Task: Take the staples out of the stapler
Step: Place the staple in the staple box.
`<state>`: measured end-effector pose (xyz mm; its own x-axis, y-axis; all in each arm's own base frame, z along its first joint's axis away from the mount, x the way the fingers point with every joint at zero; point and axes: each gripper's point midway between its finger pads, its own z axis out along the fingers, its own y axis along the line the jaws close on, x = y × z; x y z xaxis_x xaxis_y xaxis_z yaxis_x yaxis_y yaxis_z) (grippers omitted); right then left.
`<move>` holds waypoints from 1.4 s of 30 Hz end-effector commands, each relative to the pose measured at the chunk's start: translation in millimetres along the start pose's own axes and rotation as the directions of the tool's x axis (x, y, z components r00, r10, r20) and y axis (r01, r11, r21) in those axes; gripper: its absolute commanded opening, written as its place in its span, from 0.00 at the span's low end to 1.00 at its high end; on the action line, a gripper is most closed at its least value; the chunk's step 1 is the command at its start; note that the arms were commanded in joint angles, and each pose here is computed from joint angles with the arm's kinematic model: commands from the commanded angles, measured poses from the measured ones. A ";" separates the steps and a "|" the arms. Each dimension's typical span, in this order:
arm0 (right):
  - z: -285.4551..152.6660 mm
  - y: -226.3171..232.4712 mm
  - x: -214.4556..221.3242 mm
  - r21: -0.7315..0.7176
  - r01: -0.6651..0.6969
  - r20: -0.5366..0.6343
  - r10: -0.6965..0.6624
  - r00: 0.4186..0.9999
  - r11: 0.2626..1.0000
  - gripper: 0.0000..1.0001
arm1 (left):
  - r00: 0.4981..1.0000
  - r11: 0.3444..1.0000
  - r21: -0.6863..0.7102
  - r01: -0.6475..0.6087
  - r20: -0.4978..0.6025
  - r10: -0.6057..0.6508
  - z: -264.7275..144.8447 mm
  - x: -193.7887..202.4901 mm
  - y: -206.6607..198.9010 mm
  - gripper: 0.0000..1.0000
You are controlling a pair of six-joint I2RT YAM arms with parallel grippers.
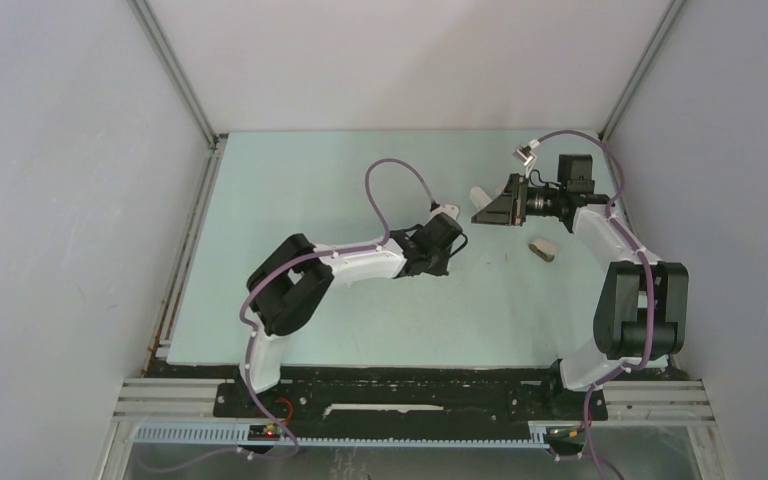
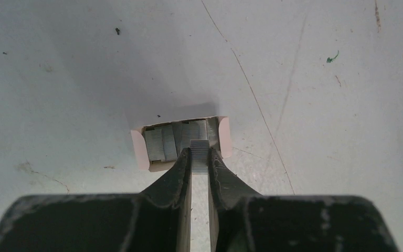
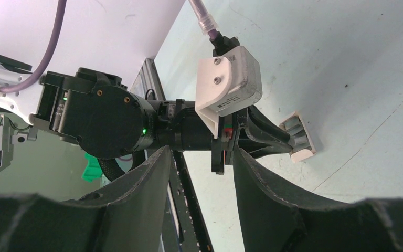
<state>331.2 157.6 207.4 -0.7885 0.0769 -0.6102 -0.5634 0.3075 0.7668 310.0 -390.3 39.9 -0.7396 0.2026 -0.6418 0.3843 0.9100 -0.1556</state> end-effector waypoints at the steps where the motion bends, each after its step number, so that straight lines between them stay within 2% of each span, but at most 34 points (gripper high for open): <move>1: -1.4 3.8 -9.6 -0.011 0.041 0.007 -0.041 0.999 0.999 0.57 | 0.998 1.000 0.008 0.000 0.064 -0.001 -4.2 -28.9 -11.7 0.10; 32: -1.4 4.4 -8.9 -0.021 0.038 0.005 -0.038 0.999 0.999 0.57 | 0.999 0.999 -0.025 -0.034 0.036 0.035 4.7 -22.9 -6.8 0.12; 40: -1.7 4.2 -9.2 -0.019 0.038 0.006 -0.038 0.999 0.999 0.56 | 0.999 0.999 -0.023 -0.034 0.028 0.035 5.6 -20.7 -7.2 0.17; 42: -1.4 4.2 -8.9 -0.019 0.037 0.006 -0.037 0.999 0.999 0.56 | 0.999 0.999 -0.022 -0.034 0.030 0.034 4.8 -21.7 -7.4 0.22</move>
<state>331.0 157.8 206.2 -0.7927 0.0762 -0.6048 -0.5601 0.3007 0.7719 315.1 -389.7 33.3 -0.7400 0.2357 -0.6299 0.3848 0.9165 -0.1091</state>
